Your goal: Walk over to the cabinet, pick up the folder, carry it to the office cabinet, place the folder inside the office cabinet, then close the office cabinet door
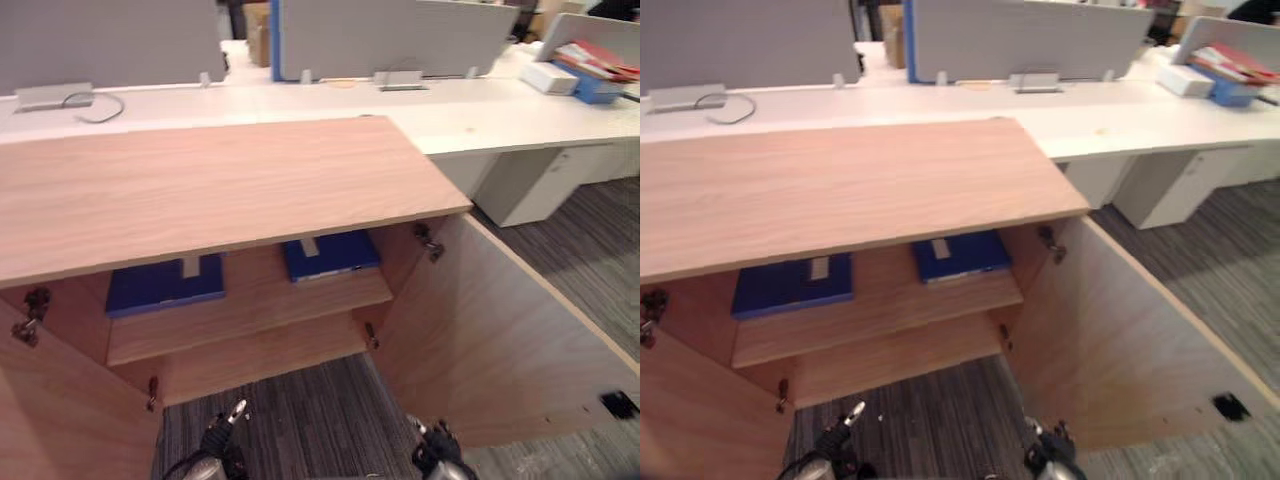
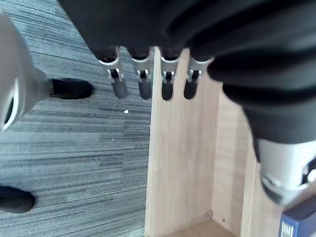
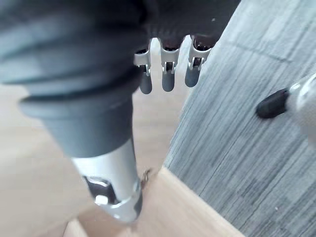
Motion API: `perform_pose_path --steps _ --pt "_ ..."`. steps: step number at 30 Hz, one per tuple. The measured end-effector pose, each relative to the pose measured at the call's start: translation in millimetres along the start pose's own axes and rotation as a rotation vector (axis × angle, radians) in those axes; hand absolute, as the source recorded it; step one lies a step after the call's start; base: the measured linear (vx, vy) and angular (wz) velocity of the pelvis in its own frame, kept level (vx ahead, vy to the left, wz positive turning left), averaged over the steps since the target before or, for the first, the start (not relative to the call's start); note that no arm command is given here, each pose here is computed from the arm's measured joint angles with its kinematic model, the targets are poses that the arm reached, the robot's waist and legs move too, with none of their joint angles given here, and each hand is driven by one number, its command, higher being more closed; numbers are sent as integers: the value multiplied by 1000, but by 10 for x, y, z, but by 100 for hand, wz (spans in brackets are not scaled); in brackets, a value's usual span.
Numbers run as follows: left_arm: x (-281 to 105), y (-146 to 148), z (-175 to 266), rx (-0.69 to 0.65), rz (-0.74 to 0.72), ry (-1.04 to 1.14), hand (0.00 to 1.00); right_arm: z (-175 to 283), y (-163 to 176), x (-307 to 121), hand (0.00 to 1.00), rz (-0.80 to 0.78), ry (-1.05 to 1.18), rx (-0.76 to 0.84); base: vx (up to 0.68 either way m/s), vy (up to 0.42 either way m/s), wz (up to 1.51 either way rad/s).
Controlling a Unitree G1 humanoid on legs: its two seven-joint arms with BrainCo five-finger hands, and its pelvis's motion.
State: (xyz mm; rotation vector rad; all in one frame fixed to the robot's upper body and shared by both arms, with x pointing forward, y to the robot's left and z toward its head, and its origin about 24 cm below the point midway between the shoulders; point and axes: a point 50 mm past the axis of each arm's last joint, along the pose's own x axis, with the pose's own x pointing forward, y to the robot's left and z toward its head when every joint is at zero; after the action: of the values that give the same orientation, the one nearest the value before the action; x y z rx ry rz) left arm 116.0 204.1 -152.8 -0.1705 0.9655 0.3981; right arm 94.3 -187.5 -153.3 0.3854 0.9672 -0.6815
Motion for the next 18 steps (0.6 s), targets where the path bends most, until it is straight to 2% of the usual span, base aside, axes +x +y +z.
perform_pose_path --steps 2,7,9,13,18 --pt "-26 140 -117 -26 46 40 0 -82 -98 -20 0 -21 22 -5 -87 -9 -135" --pt "-49 217 -204 -80 83 65 0 -135 -314 -38 0 -89 35 61 -48 64 -125" --pt "-98 282 -325 -131 116 92 0 2 -321 -39 0 -91 -27 114 -43 121 -169" --pt "-114 270 -368 -124 113 103 0 263 -298 -66 0 -87 -149 163 6 102 -131" --pt "-111 144 -331 -151 87 77 0 833 -295 -182 0 -101 -393 287 98 16 -31"
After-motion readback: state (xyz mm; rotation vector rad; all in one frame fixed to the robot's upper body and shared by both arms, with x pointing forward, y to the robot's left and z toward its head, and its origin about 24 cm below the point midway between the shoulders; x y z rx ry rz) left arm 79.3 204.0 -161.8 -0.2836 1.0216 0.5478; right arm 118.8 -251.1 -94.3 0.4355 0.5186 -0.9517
